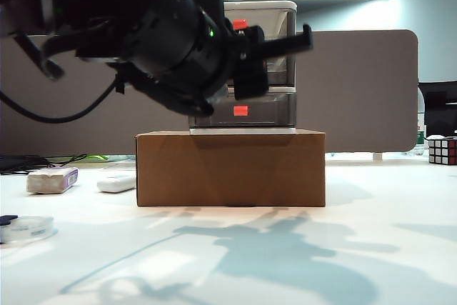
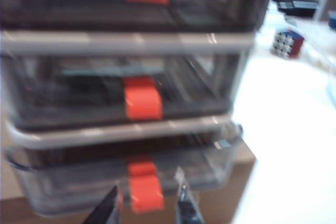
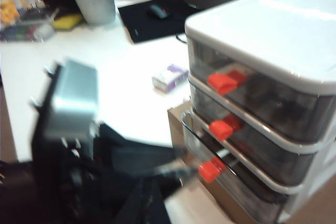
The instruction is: Open the second layer of the drawer on the table, pick up the transparent tape on the table and put it in, and finally close the drawer.
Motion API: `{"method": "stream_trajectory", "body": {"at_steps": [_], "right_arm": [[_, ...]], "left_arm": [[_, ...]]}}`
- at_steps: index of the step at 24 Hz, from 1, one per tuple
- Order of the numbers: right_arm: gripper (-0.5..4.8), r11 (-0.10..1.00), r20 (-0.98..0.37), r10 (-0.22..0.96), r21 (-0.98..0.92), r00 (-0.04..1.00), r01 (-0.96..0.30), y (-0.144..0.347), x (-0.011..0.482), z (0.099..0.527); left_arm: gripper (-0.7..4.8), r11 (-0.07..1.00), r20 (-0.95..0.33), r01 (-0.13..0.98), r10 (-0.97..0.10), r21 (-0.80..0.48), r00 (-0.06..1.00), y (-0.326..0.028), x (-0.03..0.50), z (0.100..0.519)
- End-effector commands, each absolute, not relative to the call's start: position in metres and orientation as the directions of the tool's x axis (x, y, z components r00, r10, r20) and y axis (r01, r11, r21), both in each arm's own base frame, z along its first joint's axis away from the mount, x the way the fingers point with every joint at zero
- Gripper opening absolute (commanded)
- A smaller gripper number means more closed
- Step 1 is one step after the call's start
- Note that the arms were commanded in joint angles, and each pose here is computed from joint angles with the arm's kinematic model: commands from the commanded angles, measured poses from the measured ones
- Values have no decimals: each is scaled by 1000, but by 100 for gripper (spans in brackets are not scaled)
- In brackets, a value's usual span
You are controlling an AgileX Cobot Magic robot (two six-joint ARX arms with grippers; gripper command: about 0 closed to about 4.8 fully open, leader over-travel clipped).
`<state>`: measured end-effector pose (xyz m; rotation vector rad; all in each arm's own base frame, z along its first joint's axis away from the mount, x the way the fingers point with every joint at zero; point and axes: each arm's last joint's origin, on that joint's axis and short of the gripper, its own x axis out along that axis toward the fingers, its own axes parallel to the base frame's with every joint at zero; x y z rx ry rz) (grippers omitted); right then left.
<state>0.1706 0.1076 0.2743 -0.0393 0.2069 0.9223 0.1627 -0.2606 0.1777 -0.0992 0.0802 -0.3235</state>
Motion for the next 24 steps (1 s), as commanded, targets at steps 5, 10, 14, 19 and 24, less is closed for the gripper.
{"method": "stream_trajectory", "body": {"at_steps": [5,10,14,19,24], "right_arm": [[-5,651,-206,745,14,635,-759,110,178,273],[-5,650,-207,742,-10,638,-760,110,179,273],[-5,650,-206,742,-10,638,-760,110,179,273],[-5,658,-193,736,-17,649,-752,110,180,274],[-5,662,-187,734,-20,653,-749,110,180,275]], "left_arm": [[129,965,4,262,-262,-30,965,-270,170,196],[129,968,7,251,-251,-7,968,-274,176,196],[129,970,-1,242,-242,7,970,-274,179,192],[129,970,14,241,-241,-14,970,-273,183,192],[128,967,23,255,-254,-23,967,-275,184,193]]}}
